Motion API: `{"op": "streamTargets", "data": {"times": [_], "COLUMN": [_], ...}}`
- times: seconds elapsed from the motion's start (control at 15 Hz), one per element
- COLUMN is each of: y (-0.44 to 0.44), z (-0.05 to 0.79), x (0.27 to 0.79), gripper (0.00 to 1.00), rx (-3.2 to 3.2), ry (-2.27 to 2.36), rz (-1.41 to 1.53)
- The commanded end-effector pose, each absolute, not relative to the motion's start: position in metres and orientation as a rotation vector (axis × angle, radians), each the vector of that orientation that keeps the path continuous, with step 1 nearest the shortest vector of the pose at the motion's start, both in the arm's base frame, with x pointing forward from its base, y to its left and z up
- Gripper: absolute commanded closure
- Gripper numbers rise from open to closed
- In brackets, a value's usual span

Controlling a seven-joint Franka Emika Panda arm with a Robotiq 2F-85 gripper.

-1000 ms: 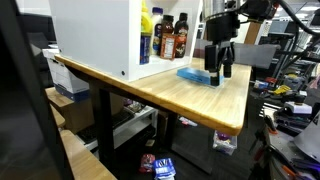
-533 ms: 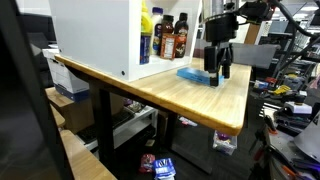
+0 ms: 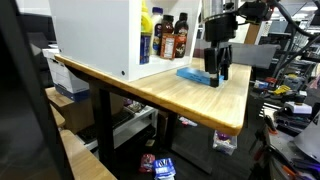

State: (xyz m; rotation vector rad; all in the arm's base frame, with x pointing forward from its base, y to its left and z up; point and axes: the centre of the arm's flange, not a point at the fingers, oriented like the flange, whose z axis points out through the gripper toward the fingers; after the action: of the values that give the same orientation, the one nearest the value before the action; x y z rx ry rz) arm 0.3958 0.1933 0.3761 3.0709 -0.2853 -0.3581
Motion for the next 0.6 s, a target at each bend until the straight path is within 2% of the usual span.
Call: {"op": "streamTargets", "data": {"times": [0.0,0.53], "y": [0.193,0.205], "z": [0.374,0.396], "x": [0.395,0.402], "gripper": [0.48,0.48], "rx": [3.092,3.058], "ry": [-0.215,-0.049], "rz": [-0.346,-0.259]}}
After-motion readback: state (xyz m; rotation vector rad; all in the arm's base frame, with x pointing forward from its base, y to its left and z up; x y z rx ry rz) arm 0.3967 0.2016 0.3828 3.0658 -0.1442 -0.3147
